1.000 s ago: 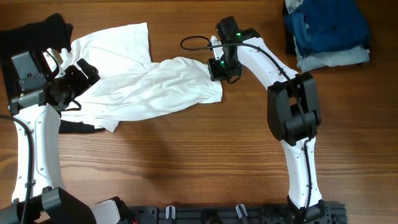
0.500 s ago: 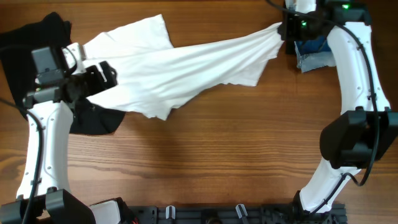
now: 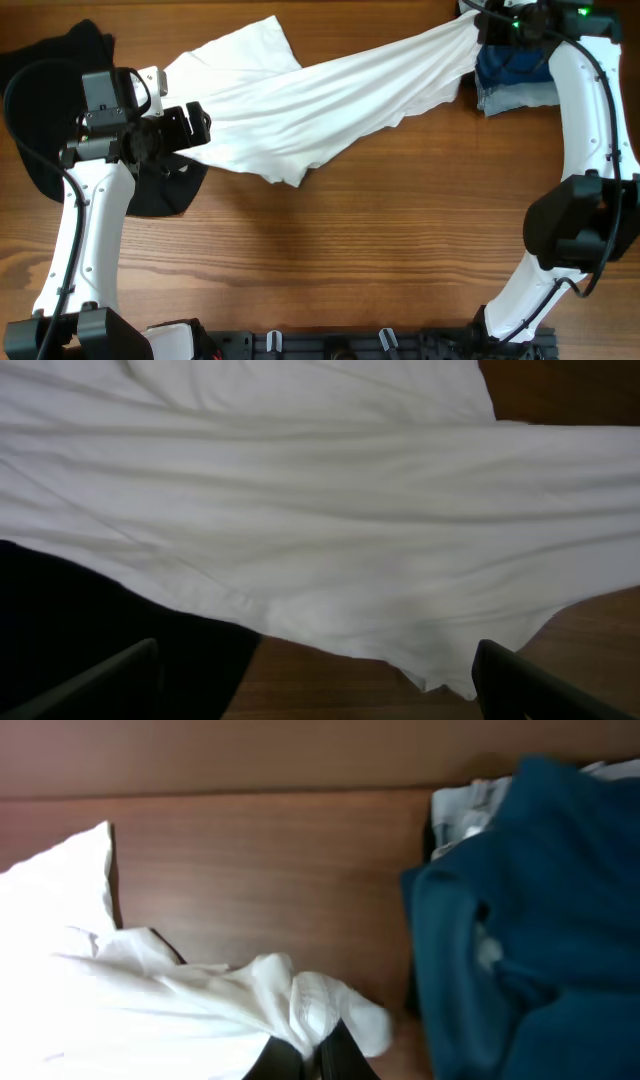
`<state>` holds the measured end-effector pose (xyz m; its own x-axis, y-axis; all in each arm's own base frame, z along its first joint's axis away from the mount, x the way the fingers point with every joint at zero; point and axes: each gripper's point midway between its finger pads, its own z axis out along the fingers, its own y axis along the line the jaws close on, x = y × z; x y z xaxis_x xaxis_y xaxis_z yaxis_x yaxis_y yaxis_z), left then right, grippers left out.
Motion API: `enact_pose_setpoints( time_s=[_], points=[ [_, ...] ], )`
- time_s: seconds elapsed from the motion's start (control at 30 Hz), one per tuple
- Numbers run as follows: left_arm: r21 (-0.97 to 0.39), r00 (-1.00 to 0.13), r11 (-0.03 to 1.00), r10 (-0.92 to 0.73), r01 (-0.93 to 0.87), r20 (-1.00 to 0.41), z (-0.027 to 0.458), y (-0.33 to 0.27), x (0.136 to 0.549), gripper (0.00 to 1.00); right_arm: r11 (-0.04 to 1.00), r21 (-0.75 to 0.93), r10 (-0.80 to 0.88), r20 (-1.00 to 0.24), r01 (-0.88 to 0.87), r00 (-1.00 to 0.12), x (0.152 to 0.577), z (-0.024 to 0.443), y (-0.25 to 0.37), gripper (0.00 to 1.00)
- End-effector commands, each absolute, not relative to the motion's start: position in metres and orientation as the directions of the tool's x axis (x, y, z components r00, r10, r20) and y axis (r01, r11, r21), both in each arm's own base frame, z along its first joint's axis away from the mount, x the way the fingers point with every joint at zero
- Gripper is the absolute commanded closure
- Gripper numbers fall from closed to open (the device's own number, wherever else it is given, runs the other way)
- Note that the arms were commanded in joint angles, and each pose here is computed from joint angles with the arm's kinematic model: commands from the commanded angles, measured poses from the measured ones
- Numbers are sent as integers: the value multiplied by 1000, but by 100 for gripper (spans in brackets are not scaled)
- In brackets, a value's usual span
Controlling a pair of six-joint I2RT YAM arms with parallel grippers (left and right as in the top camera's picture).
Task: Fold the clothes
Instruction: 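Pull the T-shirt rightward with the right gripper to stretch it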
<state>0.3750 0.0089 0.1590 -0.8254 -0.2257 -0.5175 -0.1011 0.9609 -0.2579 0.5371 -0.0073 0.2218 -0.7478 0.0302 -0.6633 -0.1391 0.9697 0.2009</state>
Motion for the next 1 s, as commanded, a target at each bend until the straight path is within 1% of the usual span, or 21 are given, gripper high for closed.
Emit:
enact_pose_setpoints(
  time_s=[0.0, 0.27, 0.4, 0.63, 0.87, 0.9, 0.93, 0.97],
  points=[
    [-240, -826, 967, -200, -82, -526, 160, 9, 376, 1, 978, 175, 36, -679, -113, -733, 543, 222, -29, 96],
    [-227, -825, 970, -201, -91, -528, 160, 12, 376, 1, 984, 172, 88, -684, -44, -724, 540, 223, -69, 96],
    [-224, -822, 970, -200, -91, -533, 158, 13, 380, 2, 974, 223, 136, -679, -26, -722, 536, 224, -81, 96],
    [-206, -837, 972, -203, -110, -508, 124, 19, 402, 1, 975, 220, 170, -657, 28, -734, 531, 220, -92, 96],
    [-205, -827, 973, -202, -107, -525, 102, 22, 425, 1, 950, 275, 292, -603, 149, -743, 513, 215, -126, 96],
    [-204, -825, 973, -201, -107, -528, 100, 23, 428, 1, 943, 303, 301, -596, 139, -745, 511, 215, -124, 75],
    [-204, -823, 973, -201, -106, -532, 99, 23, 429, 2, 938, 322, 305, -589, 129, -748, 510, 215, -121, 42],
    [-204, -822, 973, -201, -106, -533, 98, 23, 430, 2, 933, 338, 307, -579, 120, -755, 509, 215, -117, 11]
  ],
)
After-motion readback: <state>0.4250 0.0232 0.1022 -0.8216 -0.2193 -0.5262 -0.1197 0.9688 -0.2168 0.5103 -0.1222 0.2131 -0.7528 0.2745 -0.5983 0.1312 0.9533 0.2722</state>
